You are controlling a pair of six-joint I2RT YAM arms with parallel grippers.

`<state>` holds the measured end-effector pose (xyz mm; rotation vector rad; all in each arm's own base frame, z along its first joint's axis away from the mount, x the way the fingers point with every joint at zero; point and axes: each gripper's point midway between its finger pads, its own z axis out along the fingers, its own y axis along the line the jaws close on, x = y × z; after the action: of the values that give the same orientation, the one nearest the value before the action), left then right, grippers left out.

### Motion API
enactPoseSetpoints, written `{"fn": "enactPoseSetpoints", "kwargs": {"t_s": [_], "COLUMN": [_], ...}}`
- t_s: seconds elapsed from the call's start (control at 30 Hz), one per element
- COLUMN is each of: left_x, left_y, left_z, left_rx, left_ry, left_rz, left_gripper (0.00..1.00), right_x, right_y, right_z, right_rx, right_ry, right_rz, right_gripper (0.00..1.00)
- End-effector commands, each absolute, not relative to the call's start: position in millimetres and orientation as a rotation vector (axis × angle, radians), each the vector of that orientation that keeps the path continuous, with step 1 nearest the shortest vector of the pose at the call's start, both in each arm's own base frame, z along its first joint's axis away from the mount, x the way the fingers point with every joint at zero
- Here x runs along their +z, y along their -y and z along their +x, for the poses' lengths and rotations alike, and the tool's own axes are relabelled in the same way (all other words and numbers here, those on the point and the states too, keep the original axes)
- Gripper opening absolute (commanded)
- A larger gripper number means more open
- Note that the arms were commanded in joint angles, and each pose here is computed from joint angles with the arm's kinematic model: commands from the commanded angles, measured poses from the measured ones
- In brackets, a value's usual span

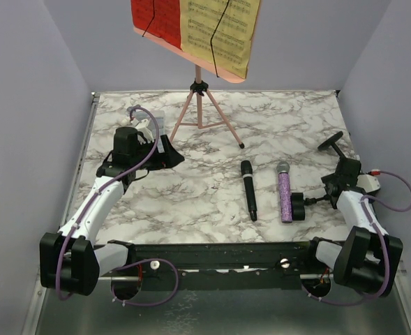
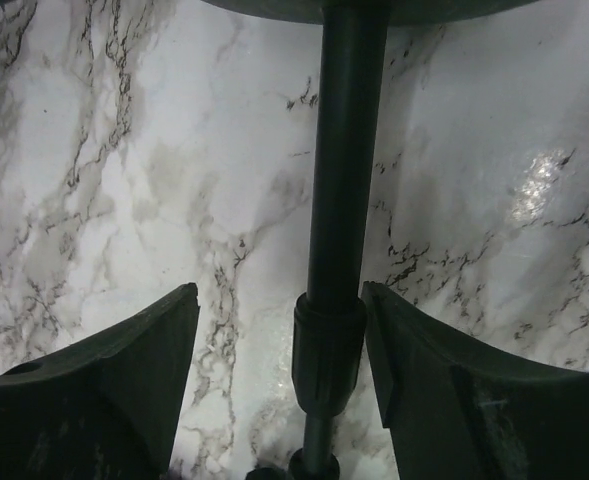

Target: Set up the instrument practice props

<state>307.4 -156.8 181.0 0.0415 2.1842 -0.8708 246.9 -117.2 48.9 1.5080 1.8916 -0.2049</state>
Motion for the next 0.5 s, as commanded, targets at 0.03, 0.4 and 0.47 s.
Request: {"fn": "enactPoseSetpoints", "kwargs": {"t_s": [0.03,0.4,0.47], "left_x": [186.8,185.6,184.7], "left_y": [162.4,164.3,164.1], "left_z": [301.1,299.6,300.0], "left_rx": [-0.888,-0.884,-0.882], "left_ry": [-2.16,-2.163,-2.165], "left_rz": [0.094,0.104,0.101], "left_gripper": [0.86,0.87,0.87], "right_x": [45.5,40.6,41.7], "right_y": [115.4,117.3,118.6], "right_z": [261.3,264.1,263.7], "right_rx": [-0.119,-0.078,-0.083], "right_ry": [-1.808,-1.696,-1.684], "right_rz": [1.569,1.655,1.661], "right_gripper": [0.66,0.29,0.16]}}
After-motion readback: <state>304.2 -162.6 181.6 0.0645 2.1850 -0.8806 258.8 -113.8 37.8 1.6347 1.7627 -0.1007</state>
